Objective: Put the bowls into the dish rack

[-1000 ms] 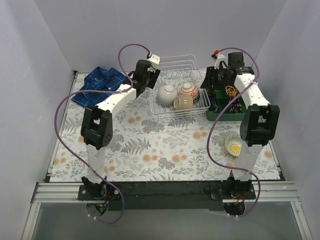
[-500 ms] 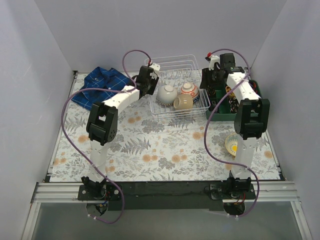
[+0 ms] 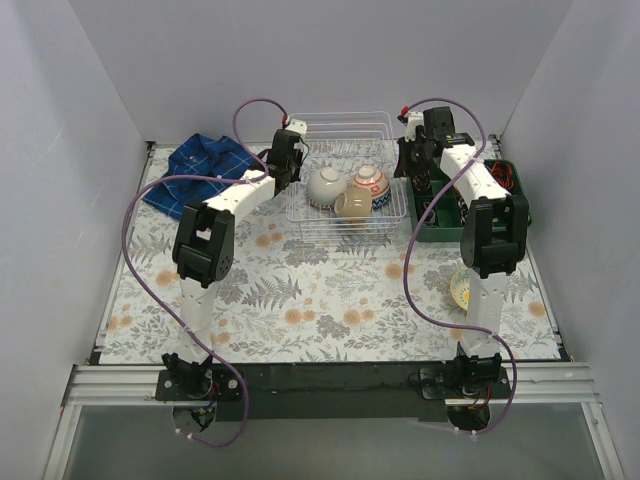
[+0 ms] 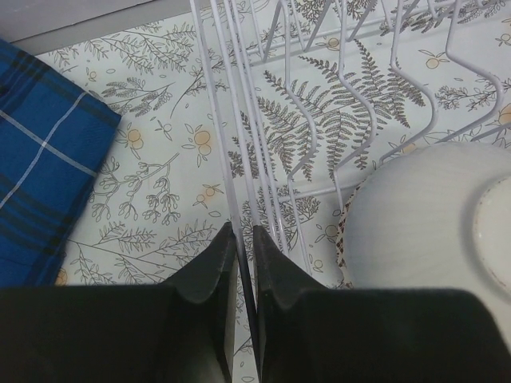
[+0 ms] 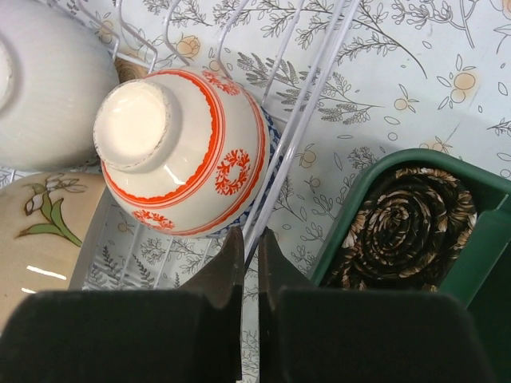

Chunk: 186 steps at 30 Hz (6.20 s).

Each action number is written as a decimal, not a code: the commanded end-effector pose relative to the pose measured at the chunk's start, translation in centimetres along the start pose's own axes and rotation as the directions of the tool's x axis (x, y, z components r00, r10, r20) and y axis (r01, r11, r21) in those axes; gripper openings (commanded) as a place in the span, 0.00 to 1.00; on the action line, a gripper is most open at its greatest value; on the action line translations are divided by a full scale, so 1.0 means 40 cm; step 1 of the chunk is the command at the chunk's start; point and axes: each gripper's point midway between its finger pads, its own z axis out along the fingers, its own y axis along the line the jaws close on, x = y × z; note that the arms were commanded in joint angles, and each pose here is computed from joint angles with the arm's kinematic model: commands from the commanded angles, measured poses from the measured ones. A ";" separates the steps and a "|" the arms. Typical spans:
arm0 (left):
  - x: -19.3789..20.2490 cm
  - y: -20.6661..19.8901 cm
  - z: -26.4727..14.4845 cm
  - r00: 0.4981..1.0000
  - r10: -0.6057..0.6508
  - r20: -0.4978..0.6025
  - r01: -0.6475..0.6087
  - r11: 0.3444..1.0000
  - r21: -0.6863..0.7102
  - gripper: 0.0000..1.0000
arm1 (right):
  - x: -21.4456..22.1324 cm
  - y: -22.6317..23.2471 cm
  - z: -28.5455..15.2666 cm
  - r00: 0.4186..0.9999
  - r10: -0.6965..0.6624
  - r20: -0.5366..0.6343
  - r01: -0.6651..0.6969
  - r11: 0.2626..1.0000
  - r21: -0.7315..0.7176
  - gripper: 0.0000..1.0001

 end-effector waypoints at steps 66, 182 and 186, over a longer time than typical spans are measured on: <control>-0.126 -0.015 -0.272 0.989 0.058 0.135 -0.067 0.996 0.062 0.00 | -0.079 0.270 -0.159 0.965 -0.196 0.176 0.215 0.972 -0.092 0.01; 0.062 -0.378 -0.276 0.964 0.263 0.027 -0.152 0.466 0.872 0.33 | 0.294 0.349 -0.140 0.953 -0.265 -0.149 0.171 0.871 -0.461 0.23; 0.063 -0.385 -0.281 0.966 0.257 0.014 -0.135 0.460 0.878 0.32 | 0.271 0.346 -0.146 0.955 -0.265 -0.130 0.184 0.878 -0.442 0.30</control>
